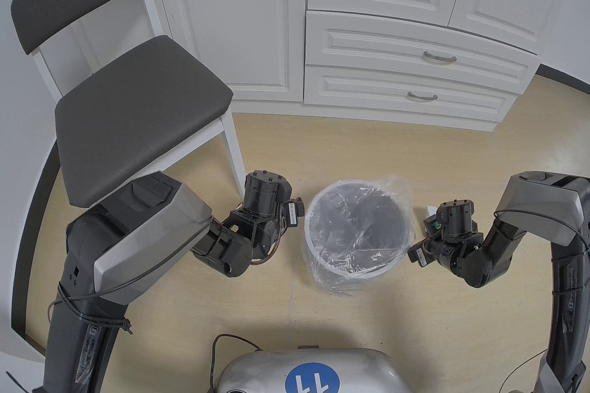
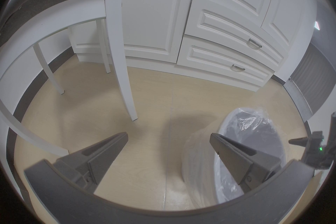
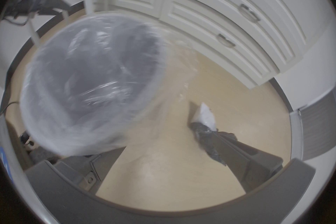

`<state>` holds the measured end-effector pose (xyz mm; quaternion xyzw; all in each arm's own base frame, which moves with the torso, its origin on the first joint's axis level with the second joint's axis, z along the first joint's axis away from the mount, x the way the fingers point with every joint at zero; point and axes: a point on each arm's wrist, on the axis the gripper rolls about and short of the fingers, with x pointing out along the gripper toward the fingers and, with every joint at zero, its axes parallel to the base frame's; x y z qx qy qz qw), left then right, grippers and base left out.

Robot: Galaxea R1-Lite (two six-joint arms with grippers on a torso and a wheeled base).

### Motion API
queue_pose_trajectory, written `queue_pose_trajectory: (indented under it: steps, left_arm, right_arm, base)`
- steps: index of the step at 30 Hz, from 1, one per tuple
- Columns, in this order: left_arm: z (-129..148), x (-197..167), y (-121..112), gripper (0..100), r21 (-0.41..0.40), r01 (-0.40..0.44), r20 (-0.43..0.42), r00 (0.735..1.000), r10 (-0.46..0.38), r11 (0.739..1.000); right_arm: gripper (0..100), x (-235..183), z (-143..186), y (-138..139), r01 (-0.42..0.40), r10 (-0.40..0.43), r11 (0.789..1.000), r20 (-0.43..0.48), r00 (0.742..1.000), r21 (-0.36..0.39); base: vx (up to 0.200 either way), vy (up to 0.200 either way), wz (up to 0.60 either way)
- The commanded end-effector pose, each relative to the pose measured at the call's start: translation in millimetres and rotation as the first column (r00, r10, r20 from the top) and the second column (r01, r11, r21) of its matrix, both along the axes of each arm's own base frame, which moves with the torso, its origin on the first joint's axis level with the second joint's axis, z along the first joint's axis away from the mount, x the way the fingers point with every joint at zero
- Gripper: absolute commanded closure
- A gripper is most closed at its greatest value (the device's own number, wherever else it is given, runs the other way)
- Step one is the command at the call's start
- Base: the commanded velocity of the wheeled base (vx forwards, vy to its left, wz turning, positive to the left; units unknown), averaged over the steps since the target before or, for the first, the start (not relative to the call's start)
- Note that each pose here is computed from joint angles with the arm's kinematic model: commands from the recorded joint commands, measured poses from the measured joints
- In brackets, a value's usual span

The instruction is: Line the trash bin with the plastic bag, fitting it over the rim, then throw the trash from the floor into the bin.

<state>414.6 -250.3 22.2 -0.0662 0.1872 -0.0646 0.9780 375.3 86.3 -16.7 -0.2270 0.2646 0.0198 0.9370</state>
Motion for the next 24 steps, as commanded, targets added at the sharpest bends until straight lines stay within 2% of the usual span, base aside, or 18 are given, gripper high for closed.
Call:
queue_pose_trajectory:
  steps: [1, 5, 8, 9, 11, 12, 14, 15, 17, 18, 20, 21, 24]
  left_arm:
    - [-0.6, 0.2, 0.0, 0, -0.001, -0.002, 0.000, 1.000, 0.002, 1.000]
    - [-0.1, 0.0, -0.8, 0, -0.002, -0.001, 0.002, 1.000, 0.001, 1.000]
    - [0.1, 0.1, -0.8, 0, -0.005, -0.001, 0.003, 1.000, 0.001, 1.000]
    - [0.1, 0.1, -0.8, 0, -0.005, -0.001, 0.003, 1.000, 0.001, 1.000]
    - [0.4, 0.3, -1.0, 0, -0.005, -0.001, 0.004, 1.000, 0.001, 1.000]
    - [0.8, 0.5, -1.1, 0, -0.006, -0.001, 0.006, 1.000, 0.001, 1.000]
    - [0.8, 0.5, -1.1, 0, -0.006, -0.001, 0.006, 1.000, 0.001, 1.000]
    - [1.5, 0.6, -1.1, 0, -0.011, 0.000, 0.016, 1.000, 0.001, 1.000]
    - [1.9, 0.7, -1.2, 0, -0.013, -0.002, 0.021, 1.000, 0.002, 1.000]
    - [2.2, 1.2, -0.7, 0, -0.016, -0.002, 0.023, 1.000, 0.002, 1.000]
    - [2.2, 1.2, -0.7, 0, -0.014, -0.001, 0.023, 1.000, 0.002, 1.000]
    - [1.8, 1.0, -0.5, 0, -0.015, -0.002, 0.022, 1.000, 0.002, 1.000]
    - [1.8, 1.0, -0.5, 0, -0.013, -0.001, 0.022, 1.000, 0.002, 1.000]
  right_arm:
    - [0, 22.2, -3.4, -23.6, 0.086, -0.086, 0.996, 0.038, 0.996, 0.007]
    - [0, 38.5, 0.0, -35.0, 0.128, -0.130, 0.991, 0.084, 0.988, 0.034]
    - [0, 56.6, 1.6, -33.9, 0.162, -0.178, 0.979, 0.136, 0.975, 0.122]
    - [0, 57.4, 1.9, -33.8, 0.163, -0.180, 0.979, 0.139, 0.974, 0.126]
    - [0, 67.6, 4.7, -26.8, 0.171, -0.207, 0.963, 0.165, 0.964, 0.208]
    - [0, 70.0, 4.6, -24.4, 0.179, -0.220, 0.955, 0.159, 0.963, 0.237]
    - [0, 70.0, 4.6, -24.4, 0.179, -0.220, 0.955, 0.159, 0.963, 0.237]
    - [0, 70.4, 6.7, -15.2, 0.205, -0.240, 0.935, 0.091, 0.966, 0.290]
    - [0, 65.7, 6.6, -17.4, 0.225, -0.247, 0.933, 0.045, 0.968, 0.280]
    - [0, 54.2, 0.5, -26.9, 0.236, -0.239, 0.950, -0.014, 0.971, 0.206]
    - [0, 41.9, -0.1, -46.3, 0.214, -0.211, 0.973, -0.044, 0.976, 0.081]
    - [0, 32.8, 3.6, -56.1, 0.195, -0.194, 0.981, -0.051, 0.980, 0.020]
    - [0, 9.7, 16.6, -70.8, 0.131, -0.134, 0.988, -0.026, 0.991, -0.085]
  base:
    - [0.000, 0.000, 0.00]
    - [0.000, 0.000, 0.00]
    - [0.000, 0.000, 0.00]
    - [0.000, 0.000, 0.00]
    - [0.000, 0.000, 0.00]
    - [0.000, 0.000, 0.00]
    - [0.000, 0.000, 0.00]
    - [0.000, 0.000, 0.00]
    - [0.000, 0.000, 0.00]
    - [0.000, 0.000, 0.00]
    - [0.000, 0.000, 0.00]
    - [0.000, 0.000, 0.00]
    - [0.000, 0.000, 0.00]
